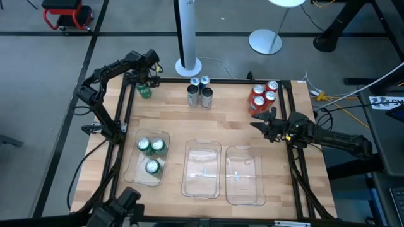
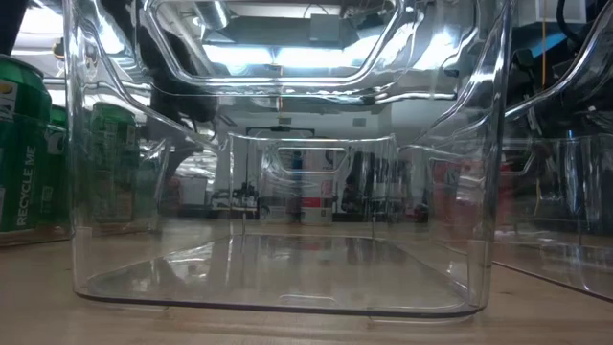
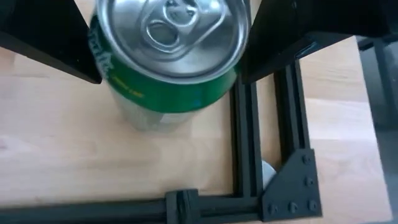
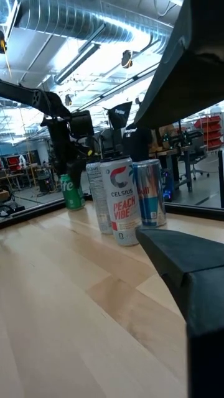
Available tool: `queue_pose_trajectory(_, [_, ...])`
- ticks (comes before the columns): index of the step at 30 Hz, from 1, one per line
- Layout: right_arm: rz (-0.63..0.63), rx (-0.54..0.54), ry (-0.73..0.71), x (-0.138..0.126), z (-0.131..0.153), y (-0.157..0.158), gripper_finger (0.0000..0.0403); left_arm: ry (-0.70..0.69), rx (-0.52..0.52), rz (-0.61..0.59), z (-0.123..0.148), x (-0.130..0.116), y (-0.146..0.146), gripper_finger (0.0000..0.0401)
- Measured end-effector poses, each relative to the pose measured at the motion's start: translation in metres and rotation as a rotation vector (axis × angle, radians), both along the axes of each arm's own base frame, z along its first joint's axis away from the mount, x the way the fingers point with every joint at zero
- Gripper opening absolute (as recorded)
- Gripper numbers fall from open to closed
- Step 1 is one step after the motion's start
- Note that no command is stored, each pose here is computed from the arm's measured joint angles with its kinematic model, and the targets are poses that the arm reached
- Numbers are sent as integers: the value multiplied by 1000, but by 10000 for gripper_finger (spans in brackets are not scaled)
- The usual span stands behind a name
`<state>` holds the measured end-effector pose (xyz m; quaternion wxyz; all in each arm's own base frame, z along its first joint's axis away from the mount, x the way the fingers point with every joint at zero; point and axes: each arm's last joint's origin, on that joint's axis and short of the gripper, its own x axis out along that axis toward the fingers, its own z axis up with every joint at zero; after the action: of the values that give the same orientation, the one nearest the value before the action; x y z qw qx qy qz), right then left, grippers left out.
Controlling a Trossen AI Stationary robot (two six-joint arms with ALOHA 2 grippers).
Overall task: Sort soda cans
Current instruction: Put the green soda can into the left transparent bin
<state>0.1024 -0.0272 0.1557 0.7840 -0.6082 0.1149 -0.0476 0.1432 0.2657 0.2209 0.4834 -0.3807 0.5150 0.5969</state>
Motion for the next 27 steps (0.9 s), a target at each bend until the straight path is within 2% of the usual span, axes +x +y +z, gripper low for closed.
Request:
queue_pose_trajectory(5, [0, 5, 20, 1, -2, 0, 278, -26, -11, -17, -4, 3, -2, 365])
queue_pose_trajectory(11, [-1, 5, 23, 1, -2, 0, 278, -15, -39, -30, -27, -1, -8, 365])
queue_pose_trajectory(18, [6, 5, 19, 1, -2, 0, 278, -49, 30, -73, -33, 5, -4, 364])
queue_pose_trajectory(21, [7, 5, 19, 1, -2, 0, 278, -49, 38, -71, -34, 4, -4, 349])
queue_pose_trajectory(25, [7, 5, 19, 1, -2, 0, 278, -54, 33, -80, -35, 3, -4, 308])
queue_pose_trajectory(27, [6, 5, 19, 1, -2, 0, 278, -49, 31, -101, -34, 3, -4, 304])
